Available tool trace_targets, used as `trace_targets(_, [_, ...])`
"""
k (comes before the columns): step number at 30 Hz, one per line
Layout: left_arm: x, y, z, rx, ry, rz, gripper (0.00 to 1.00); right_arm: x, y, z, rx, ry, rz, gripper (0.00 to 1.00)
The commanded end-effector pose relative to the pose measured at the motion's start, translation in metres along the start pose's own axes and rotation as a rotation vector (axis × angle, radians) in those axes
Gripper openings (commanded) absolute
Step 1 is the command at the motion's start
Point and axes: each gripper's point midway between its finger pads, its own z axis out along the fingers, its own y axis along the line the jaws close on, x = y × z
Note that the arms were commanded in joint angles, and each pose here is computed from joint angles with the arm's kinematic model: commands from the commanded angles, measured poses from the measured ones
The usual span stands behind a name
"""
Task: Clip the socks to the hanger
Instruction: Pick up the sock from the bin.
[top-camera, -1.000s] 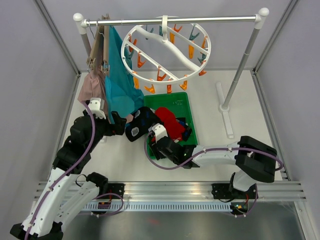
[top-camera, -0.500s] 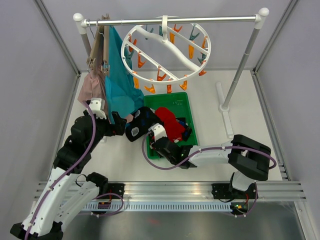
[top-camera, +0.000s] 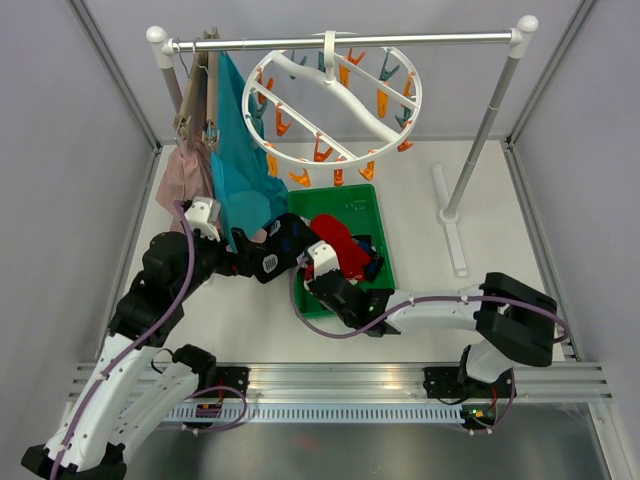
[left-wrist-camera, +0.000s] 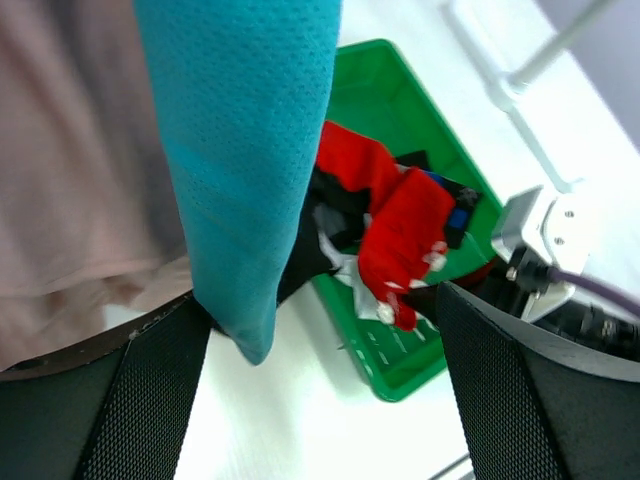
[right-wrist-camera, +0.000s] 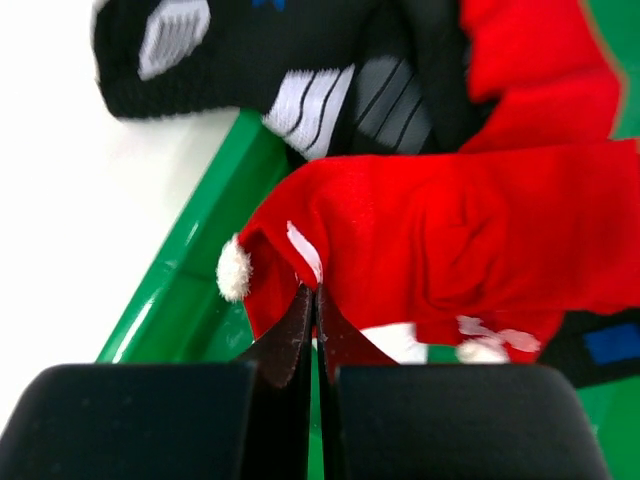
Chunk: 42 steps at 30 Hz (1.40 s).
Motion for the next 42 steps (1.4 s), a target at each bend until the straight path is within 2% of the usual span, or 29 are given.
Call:
trace_targets(1, [-0.014,-0.036,-0.001,0.204,-0.049,0.018,0.95,-0.043,-0.004,-0.022,-0.001,-0.093,0.069,0.0])
trace_targets(7, [-0.023,-0.063,0.008,0.322,-0.082,-0.075,0.91,-0.074,-0.017,-0.057,-0.016,-0.134,0.11,0.0])
trace_targets(12, [-0.019,-0.075,0.023,0.342,-0.092,-0.08,0.91,-0.097,-0.028,-0.089,-0.036,-0.163,0.132,0.0])
trace_targets(16, [-0.017,-0.094,0.027,0.411,-0.123,-0.054,0.91,-0.117,-0.036,-0.111,-0.043,-0.185,0.13,0.0])
trace_targets(24, [-0.036,-0.122,0.017,0.573,-0.295,0.061,0.93,-0.158,-0.051,-0.155,-0.068,-0.22,0.116,0.0])
trace_targets(30, [-0.033,-0.147,0.005,0.71,-0.333,0.115,0.93,-0.177,-0.065,-0.177,-0.042,-0.243,0.142,0.0])
trace_targets(33, [-0.023,-0.159,0.002,0.756,-0.309,0.138,0.93,-0.183,-0.066,-0.18,-0.032,-0.247,0.159,0.0])
trace_targets(38, [-0.007,-0.17,0.003,0.747,-0.308,0.174,0.9,-0.191,-0.064,-0.175,-0.007,-0.236,0.185,0.0])
trace_targets(42, [-0.004,-0.166,0.011,0.621,-0.351,0.17,0.88,-0.199,-0.061,-0.173,0.008,-0.226,0.216,0.0])
